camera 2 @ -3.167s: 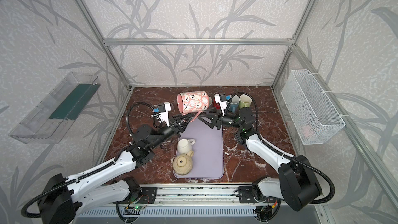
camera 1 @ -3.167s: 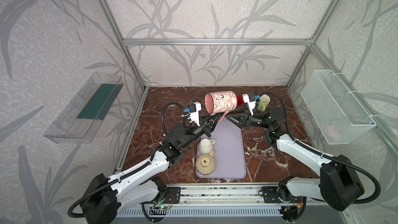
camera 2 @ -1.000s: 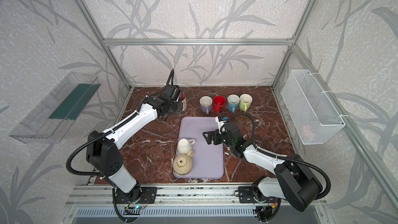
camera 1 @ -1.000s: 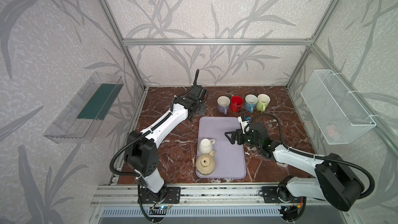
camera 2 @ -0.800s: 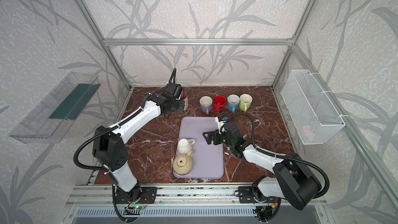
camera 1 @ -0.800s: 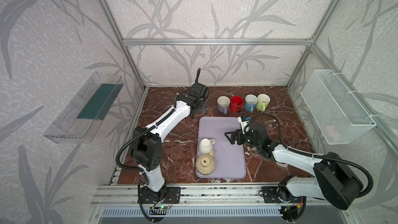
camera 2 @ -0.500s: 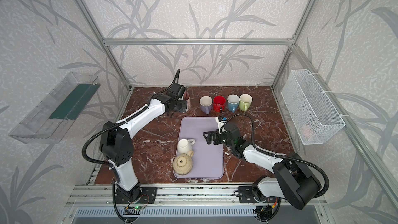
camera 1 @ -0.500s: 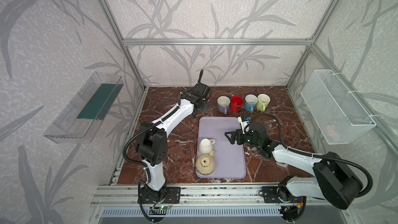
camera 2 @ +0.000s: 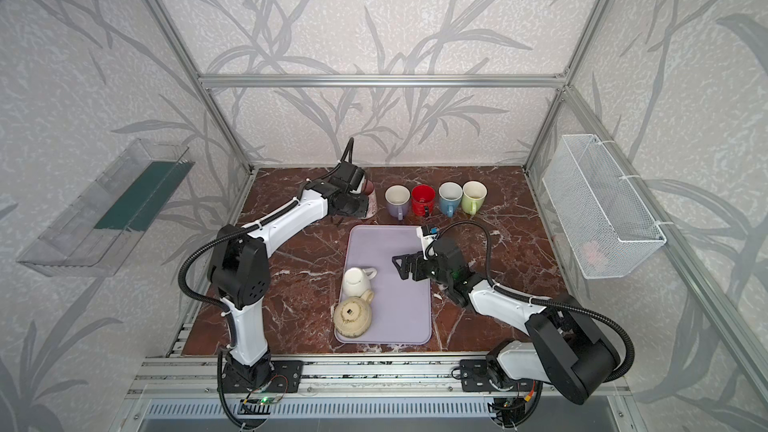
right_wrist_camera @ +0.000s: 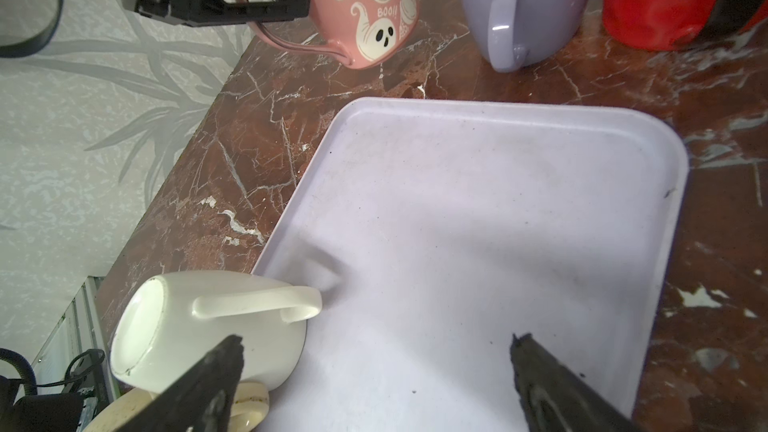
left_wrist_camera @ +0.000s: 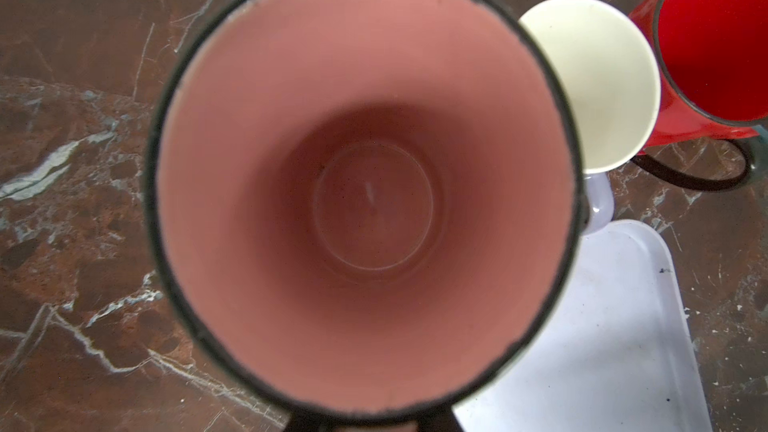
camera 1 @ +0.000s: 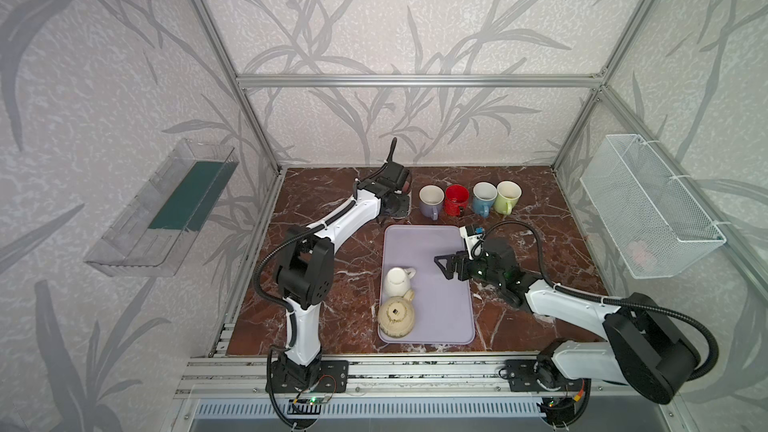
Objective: Turn the mug right side up
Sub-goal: 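Carry the pink mug upright with the left gripper and lower it beside the lavender mug, then open the left gripper and withdraw while the right gripper moves toward the white mug, then move the right gripper over the white mug lying on the tray and lower it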
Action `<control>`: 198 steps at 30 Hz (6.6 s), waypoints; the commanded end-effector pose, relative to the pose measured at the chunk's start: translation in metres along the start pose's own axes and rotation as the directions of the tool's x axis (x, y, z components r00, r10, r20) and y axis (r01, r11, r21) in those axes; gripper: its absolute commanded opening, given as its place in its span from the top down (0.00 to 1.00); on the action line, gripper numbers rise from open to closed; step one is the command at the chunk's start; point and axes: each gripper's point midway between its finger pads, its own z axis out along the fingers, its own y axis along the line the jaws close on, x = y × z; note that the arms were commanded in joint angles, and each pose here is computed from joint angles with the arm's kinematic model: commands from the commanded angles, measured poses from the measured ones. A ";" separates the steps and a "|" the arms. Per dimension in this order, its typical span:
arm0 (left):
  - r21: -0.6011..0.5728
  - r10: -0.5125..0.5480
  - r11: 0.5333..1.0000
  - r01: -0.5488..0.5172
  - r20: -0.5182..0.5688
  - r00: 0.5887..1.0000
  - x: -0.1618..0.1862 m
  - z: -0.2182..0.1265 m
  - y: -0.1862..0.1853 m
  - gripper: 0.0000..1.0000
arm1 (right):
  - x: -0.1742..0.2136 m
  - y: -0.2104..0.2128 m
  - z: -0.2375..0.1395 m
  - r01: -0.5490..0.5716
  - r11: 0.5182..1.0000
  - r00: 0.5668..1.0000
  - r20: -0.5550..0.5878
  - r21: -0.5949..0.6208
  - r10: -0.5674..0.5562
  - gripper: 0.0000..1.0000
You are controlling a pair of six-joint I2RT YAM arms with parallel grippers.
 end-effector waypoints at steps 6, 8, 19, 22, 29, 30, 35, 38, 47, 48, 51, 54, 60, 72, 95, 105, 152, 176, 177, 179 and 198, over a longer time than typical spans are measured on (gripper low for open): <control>0.102 -0.013 0.995 0.000 0.123 0.992 -0.044 0.000 -0.022 1.00 | -0.003 0.004 0.001 -0.003 1.000 1.000 0.017 -0.020 0.004 0.01; 0.100 -0.020 0.995 0.007 0.121 0.993 -0.044 0.004 -0.022 1.00 | -0.002 0.005 0.000 -0.003 1.000 1.000 0.016 -0.022 0.004 0.01; 0.075 -0.009 0.997 0.000 0.111 0.994 -0.046 0.020 -0.020 1.00 | -0.003 0.006 -0.001 -0.006 1.000 1.000 0.019 -0.026 0.006 0.01; 0.066 -0.004 0.998 -0.003 0.107 0.994 -0.045 0.024 -0.020 1.00 | -0.003 0.006 -0.001 -0.006 1.000 1.000 0.019 -0.025 0.006 0.01; 0.051 0.014 0.999 -0.019 0.095 0.995 -0.043 0.031 -0.019 1.00 | -0.003 0.006 -0.001 -0.004 1.000 1.000 0.020 -0.028 0.004 0.01; 0.051 0.015 0.999 -0.019 0.092 0.996 -0.042 0.032 -0.019 1.00 | -0.003 0.006 0.000 -0.004 1.000 1.000 0.018 -0.026 0.005 0.01; 0.035 0.029 0.999 -0.033 0.088 0.996 -0.040 0.035 -0.018 1.00 | -0.002 0.005 0.000 -0.005 1.000 1.000 0.018 -0.024 0.005 0.01; 0.029 0.037 0.999 -0.039 0.085 0.996 -0.038 0.035 -0.018 0.95 | -0.003 0.005 0.000 -0.005 1.000 1.000 0.018 -0.023 0.005 0.01; 0.025 0.052 0.998 -0.054 0.083 0.995 -0.035 0.028 -0.019 0.63 | -0.002 0.004 -0.001 -0.001 1.000 1.000 0.020 -0.020 0.002 0.01; 0.024 0.053 0.998 -0.055 0.083 0.995 -0.034 0.027 -0.019 0.62 | -0.004 0.005 -0.001 0.005 1.000 1.000 0.024 -0.022 -0.004 0.01; 0.025 0.055 0.998 -0.058 0.097 0.994 -0.037 0.017 -0.019 0.58 | -0.005 0.006 -0.002 0.020 1.000 0.999 0.028 -0.024 -0.019 0.01; 0.029 0.058 0.998 -0.062 0.124 0.991 -0.044 0.000 -0.019 0.55 | -0.008 0.008 -0.004 0.046 0.999 0.998 0.033 -0.021 -0.045 0.01; 0.061 0.053 0.996 -0.068 0.208 0.977 -0.054 -0.057 -0.020 0.47 | -0.011 0.008 -0.006 0.097 0.995 0.995 0.015 0.000 -0.097 0.00; 0.063 0.045 0.996 -0.058 0.186 0.981 0.018 -0.161 -0.002 0.34 | -0.020 0.021 -0.002 0.158 0.987 0.986 -0.062 0.031 -0.156 0.00; 0.045 0.039 0.998 -0.051 0.222 0.974 0.140 -0.178 0.039 0.24 | -0.030 0.036 0.053 0.301 0.946 0.885 -0.405 0.119 -0.231 0.00; 0.025 0.101 0.994 -0.109 0.222 0.970 0.153 -0.186 0.050 0.24 | -0.026 0.022 0.073 0.349 0.924 0.825 -0.519 0.159 -0.222 0.00; -0.005 0.126 0.992 -0.127 0.192 0.973 0.155 -0.178 0.054 0.26 | 0.035 0.021 0.076 0.422 0.901 0.733 -0.622 0.099 -0.275 0.02; -0.008 0.124 0.992 -0.125 0.191 0.974 0.156 -0.178 0.055 0.26 | 0.030 0.049 0.023 0.571 0.821 0.640 -0.632 0.011 -0.437 0.28; -0.009 0.126 0.992 -0.126 0.189 0.974 0.156 -0.177 0.055 0.26 | 0.027 0.050 0.019 0.578 0.816 0.633 -0.633 0.004 -0.446 0.33; -0.009 0.128 0.992 -0.128 0.183 0.975 0.157 -0.175 0.054 0.26 | 0.023 0.055 0.013 0.590 0.807 0.618 -0.631 -0.021 -0.468 0.44; -0.013 0.137 0.991 -0.137 0.160 0.978 0.158 -0.170 0.054 0.26 | 0.048 0.108 0.012 0.491 0.822 0.569 -0.609 -0.287 -0.552 0.63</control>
